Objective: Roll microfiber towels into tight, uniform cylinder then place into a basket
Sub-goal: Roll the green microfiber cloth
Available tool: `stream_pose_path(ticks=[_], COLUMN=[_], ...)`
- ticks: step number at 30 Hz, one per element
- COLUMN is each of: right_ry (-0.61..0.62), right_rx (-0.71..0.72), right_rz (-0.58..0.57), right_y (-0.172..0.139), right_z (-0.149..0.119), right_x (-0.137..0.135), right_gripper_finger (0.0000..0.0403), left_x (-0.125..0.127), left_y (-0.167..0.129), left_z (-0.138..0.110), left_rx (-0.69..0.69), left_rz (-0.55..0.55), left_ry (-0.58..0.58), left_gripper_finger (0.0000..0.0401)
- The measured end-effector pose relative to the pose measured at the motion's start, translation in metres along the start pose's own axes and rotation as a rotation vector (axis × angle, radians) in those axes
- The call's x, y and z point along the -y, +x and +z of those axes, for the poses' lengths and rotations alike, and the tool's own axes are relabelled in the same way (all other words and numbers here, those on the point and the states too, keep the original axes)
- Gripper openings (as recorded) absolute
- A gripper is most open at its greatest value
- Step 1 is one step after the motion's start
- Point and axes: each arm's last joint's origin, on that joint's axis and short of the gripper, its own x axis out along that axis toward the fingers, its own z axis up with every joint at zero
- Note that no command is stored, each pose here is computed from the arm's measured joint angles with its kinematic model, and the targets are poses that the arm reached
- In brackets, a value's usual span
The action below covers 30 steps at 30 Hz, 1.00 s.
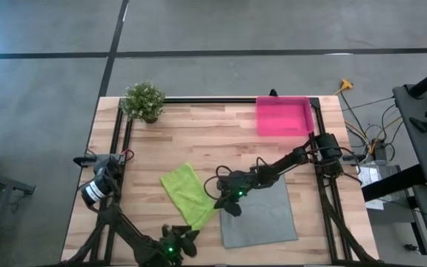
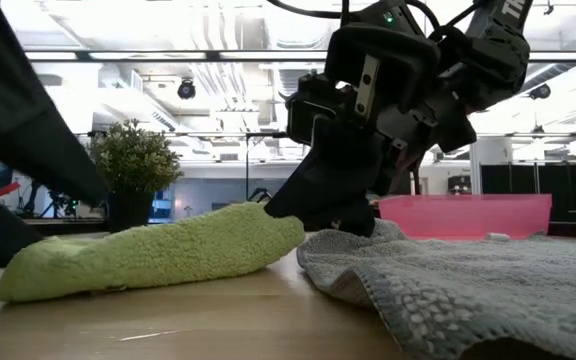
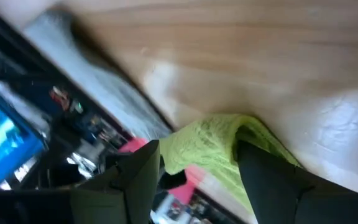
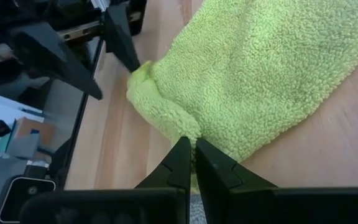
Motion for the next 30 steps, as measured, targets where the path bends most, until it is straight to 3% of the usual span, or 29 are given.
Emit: stream_pose_path(ticks=[6, 14, 19, 26, 28, 30], right_ry=[-0.040, -0.055, -0.055, -0.052, -0.052, -0.051], right_rx=[-0.008, -0.010, -0.011, -0.011, -0.011, -0.011], right_rz=[-0.002, -0.003, -0.003, -0.003, -0.003, -0.003], right_y=[0.0003, 0.0009, 0.0010, 0.0010, 0.0010, 0.0010], right_z=[-0.0016, -0.0030, -0.0032, -0.0031, -0.0031, -0.0031], right_x=[-0.0006, -0.0019, -0.0021, -0.0020, -0.0020, -0.0020], right_gripper_finger=[0.0013, 0.0013, 0.0013, 0.0013, 0.0013, 0.0013], left_x=[0.0013, 0.0005, -0.0003, 0.0016, 0.0025, 0.0024], left_y=[-0.0039, -0.0046, -0.0049, -0.0044, -0.0044, -0.0046], left_z=[0.0034, 0.0034, 0.0030, 0.0034, 0.0031, 0.0045], left_rx=[0.038, 0.057, 0.059, 0.093, 0.101, 0.120], left_rz=[-0.013, -0.023, -0.024, -0.059, -0.079, -0.102], left_ry=[0.086, 0.004, -0.058, -0.072, -0.136, -0.286], left_gripper_finger=[0.0200, 0.0190, 0.0135, 0.0025, 0.0007, 0.0006])
